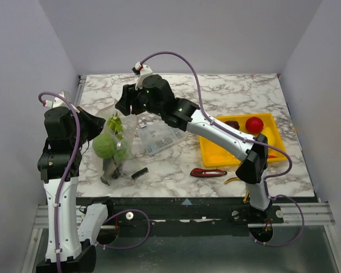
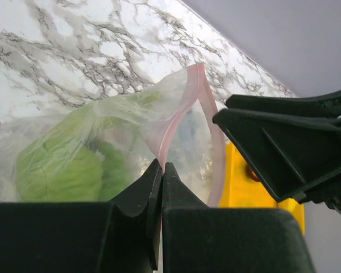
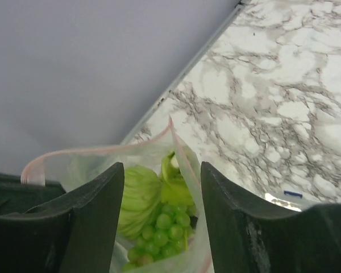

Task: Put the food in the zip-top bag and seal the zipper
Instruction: Adjust the zipper food storage bag at the center of the board, then pick up the fake fruit from the bin.

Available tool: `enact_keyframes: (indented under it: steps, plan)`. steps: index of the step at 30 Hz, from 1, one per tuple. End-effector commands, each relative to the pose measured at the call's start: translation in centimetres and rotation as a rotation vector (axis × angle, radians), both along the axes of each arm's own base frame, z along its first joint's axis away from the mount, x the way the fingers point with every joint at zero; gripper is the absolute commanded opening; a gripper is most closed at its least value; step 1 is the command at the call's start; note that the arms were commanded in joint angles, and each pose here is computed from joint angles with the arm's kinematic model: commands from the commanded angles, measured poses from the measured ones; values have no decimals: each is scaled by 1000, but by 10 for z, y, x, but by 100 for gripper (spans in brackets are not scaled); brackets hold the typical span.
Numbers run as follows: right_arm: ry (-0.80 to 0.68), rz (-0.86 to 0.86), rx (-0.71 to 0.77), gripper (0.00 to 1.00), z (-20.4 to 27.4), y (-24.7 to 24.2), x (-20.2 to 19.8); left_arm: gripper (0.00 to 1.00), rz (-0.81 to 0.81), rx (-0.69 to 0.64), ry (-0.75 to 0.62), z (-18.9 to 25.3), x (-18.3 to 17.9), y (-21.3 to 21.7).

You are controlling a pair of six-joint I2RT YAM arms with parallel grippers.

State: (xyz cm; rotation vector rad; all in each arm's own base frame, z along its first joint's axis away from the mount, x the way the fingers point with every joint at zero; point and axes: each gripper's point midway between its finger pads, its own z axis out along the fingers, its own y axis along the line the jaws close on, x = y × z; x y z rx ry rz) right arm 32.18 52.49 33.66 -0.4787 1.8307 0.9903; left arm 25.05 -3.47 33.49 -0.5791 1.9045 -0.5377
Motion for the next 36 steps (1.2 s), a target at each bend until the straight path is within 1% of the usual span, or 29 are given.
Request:
enact_keyframes:
  steps: [1, 3, 5, 7, 11, 13, 15, 16, 18, 19, 20, 21, 23, 24, 27, 29, 36]
  plan:
    - [-19, -26, -18, 61, 44, -48, -21, 0, -17, -6, -106, 27, 5, -3]
    - [-20, -60, -33, 62, 49, -72, -25, 0, -14, -1, -107, 27, 5, -2]
    - [-25, -131, -67, 64, 43, -105, -24, 0, -18, 0, -105, 26, 7, -2]
    - [-9, -223, -102, 64, 30, -142, -12, 0, -28, 0, -101, 25, 7, -4]
    - [64, -420, -130, 64, -5, -231, 15, 0, -43, -5, -81, 18, 11, -6]
    - [116, -543, -133, 64, -27, -281, 28, 0, -51, -5, -68, 16, 12, -7]
    - [143, -687, -169, 65, -50, -332, 36, 0, -59, -11, -62, 15, 14, -9]
    - [154, -782, -203, 68, -65, -360, 39, 0, -65, -17, -61, 15, 15, -10]
    - [194, -916, -245, 78, -90, -401, 41, 0, -74, -27, -62, 16, 17, -12]
    - [232, -978, -255, 86, -106, -421, 42, 0, -79, -31, -61, 16, 18, -13]
    - [275, -1014, -247, 93, -122, -436, 44, 0, -87, -35, -61, 16, 18, -14]
    - [337, -1022, -230, 97, -142, -450, 46, 0, -94, -39, -60, 16, 19, -16]
    - [447, -1016, -197, 98, -173, -467, 48, 0, -102, -44, -56, 15, 20, -17]
    - [477, -1014, -196, 98, -185, -471, 48, 0, -104, -44, -55, 14, 20, -17]
    - [498, -963, -174, 99, -203, -462, 55, 0, -110, -47, -51, 13, 20, -19]
    - [514, -961, -153, 100, -212, -459, 59, 0, -121, -56, -50, 12, 20, -21]
    - [545, -997, -164, 100, -240, -462, 68, 0, -140, -72, -52, 11, 19, -25]
